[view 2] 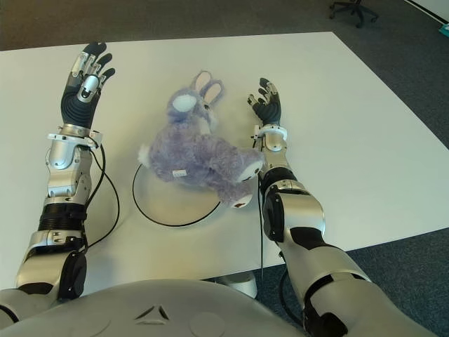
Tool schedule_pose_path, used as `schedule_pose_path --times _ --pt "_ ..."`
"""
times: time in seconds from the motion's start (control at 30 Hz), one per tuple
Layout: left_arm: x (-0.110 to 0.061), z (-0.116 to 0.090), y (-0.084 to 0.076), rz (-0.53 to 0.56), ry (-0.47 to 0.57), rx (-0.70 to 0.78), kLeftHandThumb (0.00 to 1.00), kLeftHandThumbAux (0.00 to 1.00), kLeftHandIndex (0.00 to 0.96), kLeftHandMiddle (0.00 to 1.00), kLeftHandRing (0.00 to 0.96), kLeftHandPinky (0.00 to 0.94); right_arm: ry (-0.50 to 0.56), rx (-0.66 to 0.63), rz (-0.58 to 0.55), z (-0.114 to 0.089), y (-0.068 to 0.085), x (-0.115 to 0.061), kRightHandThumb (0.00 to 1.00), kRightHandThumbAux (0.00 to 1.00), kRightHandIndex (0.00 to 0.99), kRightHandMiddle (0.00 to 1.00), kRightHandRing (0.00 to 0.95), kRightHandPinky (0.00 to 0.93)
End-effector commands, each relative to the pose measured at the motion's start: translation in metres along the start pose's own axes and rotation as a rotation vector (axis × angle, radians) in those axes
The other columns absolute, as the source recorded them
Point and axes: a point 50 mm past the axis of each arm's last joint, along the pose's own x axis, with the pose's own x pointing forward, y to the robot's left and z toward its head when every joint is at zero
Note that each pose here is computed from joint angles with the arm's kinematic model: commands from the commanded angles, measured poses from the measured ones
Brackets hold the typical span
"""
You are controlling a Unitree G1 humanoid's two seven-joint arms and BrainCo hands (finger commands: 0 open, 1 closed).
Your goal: Put the doll into the plate.
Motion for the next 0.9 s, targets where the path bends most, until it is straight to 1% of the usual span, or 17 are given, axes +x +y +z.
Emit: schedule_pose_path --times 0.03,0.1,0.13,0.2,0.3,0.43,0.47,0.57,0.77,0.8,0.9 --pt "0.003 -0.007 0.006 0.02 0.048 -0.003 0.0 0.41 0.0 0.076 0.071 0.076 0.171 0.002 -0.004 -0.042 0.001 -0.023 0.582 0.872 0.147 0.133 0.104 0.113" --pt "0.005 -0.011 0.007 0.025 0.066 -0.004 0.0 0.414 0.0 0.081 0.075 0.077 0.171 -0.001 -0.006 -0.042 0.001 -0.023 0.582 0.869 0.15 0.135 0.106 0.113" --pt "0.006 -0.012 0.007 0.027 0.072 -0.005 0.0 0.419 0.0 0.087 0.082 0.084 0.171 -0.002 -0.006 -0.042 0.001 -0.023 0.553 0.867 0.152 0.135 0.107 0.12" --pt "0.007 -0.014 0.007 0.031 0.082 -0.007 0.0 0.421 0.0 0.092 0.086 0.087 0.171 -0.005 -0.006 -0.042 0.0 -0.023 0.528 0.867 0.151 0.134 0.106 0.123" --pt "0.009 -0.017 0.008 0.044 0.099 -0.016 0.0 0.423 0.0 0.099 0.093 0.084 0.171 -0.005 -0.005 -0.042 0.0 -0.023 0.517 0.866 0.148 0.132 0.103 0.118" --pt "0.012 -0.02 0.008 0.056 0.117 -0.028 0.0 0.429 0.0 0.105 0.097 0.069 0.171 -0.002 -0.002 -0.042 0.0 -0.023 0.53 0.871 0.146 0.136 0.103 0.112" --pt "0.012 -0.021 0.008 0.06 0.122 -0.032 0.0 0.434 0.003 0.109 0.099 0.069 0.17 0.0 -0.001 -0.042 0.0 -0.023 0.554 0.874 0.144 0.138 0.103 0.103" --pt "0.015 -0.025 0.008 0.069 0.145 -0.04 0.0 0.438 0.007 0.112 0.098 0.055 0.17 0.004 0.001 -0.042 0.0 -0.023 0.571 0.873 0.14 0.136 0.099 0.101" --pt "0.019 -0.034 0.012 0.078 0.195 -0.038 0.0 0.436 0.004 0.11 0.091 0.037 0.173 0.008 0.003 -0.042 0.0 -0.023 0.558 0.874 0.137 0.127 0.094 0.106" --pt "0.019 -0.036 0.013 0.08 0.205 -0.037 0.0 0.431 0.001 0.111 0.09 0.015 0.174 0.008 0.004 -0.042 0.0 -0.023 0.564 0.873 0.135 0.123 0.092 0.104" --pt "0.021 -0.039 0.014 0.083 0.219 -0.034 0.0 0.428 0.0 0.117 0.094 0.005 0.174 0.009 0.004 -0.042 0.0 -0.023 0.577 0.872 0.135 0.125 0.093 0.105"
